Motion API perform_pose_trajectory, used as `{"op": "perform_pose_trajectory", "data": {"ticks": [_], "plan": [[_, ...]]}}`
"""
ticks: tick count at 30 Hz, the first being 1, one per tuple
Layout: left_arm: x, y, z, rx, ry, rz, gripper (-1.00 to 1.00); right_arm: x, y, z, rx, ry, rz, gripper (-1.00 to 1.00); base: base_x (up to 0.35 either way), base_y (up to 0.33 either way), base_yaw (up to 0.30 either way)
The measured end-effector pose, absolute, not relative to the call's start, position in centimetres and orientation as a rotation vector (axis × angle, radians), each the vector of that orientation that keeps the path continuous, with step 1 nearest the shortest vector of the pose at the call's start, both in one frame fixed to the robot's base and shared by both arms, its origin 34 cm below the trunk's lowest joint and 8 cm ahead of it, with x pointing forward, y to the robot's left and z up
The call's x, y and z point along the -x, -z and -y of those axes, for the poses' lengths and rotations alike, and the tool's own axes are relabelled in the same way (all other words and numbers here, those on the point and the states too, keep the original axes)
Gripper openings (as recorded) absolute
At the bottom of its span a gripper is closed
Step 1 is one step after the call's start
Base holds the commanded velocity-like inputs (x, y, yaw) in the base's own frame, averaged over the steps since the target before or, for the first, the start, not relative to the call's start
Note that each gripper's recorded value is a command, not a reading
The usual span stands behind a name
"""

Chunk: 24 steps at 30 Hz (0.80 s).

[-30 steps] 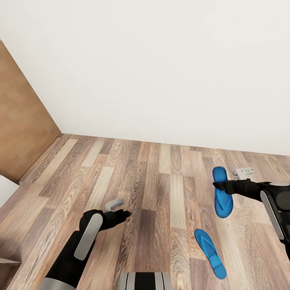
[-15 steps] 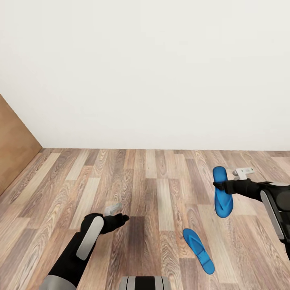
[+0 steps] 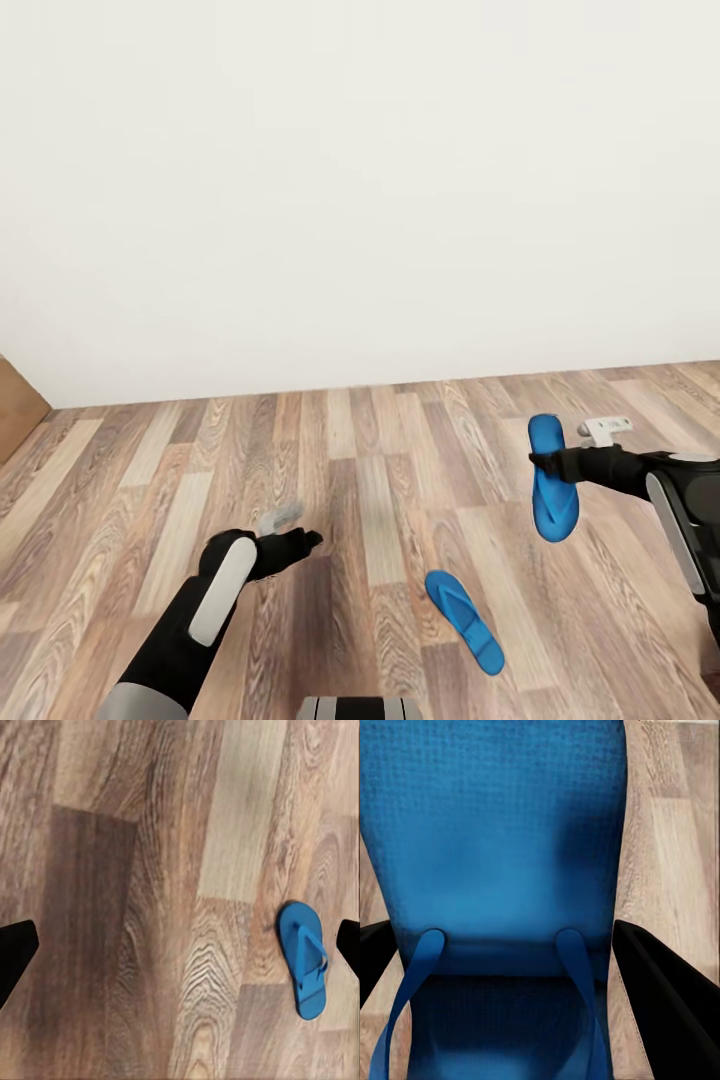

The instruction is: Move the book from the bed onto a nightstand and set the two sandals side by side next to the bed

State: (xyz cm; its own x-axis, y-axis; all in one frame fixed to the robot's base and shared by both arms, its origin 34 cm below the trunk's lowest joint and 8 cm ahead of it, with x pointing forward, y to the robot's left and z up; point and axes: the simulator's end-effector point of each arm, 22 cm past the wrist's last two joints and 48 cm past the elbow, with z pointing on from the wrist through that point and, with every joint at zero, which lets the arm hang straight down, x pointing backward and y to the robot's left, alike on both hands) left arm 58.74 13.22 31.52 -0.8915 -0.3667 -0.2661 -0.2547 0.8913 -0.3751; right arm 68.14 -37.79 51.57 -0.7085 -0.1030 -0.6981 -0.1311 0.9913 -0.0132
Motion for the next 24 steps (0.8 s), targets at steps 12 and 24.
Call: {"op": "perform_pose_trajectory", "data": {"ticks": [12,24], "plan": [[-59.7,-33.8,-13.4,0.468,0.477,-2.668,1.00,-68.0,-54.6,37.8,0.163,-0.041,-2.316,-1.00,0.000,0.000,-0.270],[-59.7,-35.2,-12.9,0.458,0.510,-2.647,1.00,-67.7,-57.6,37.8,0.162,-0.030,-2.266,-1.00,0.000,0.000,-0.270]]}}
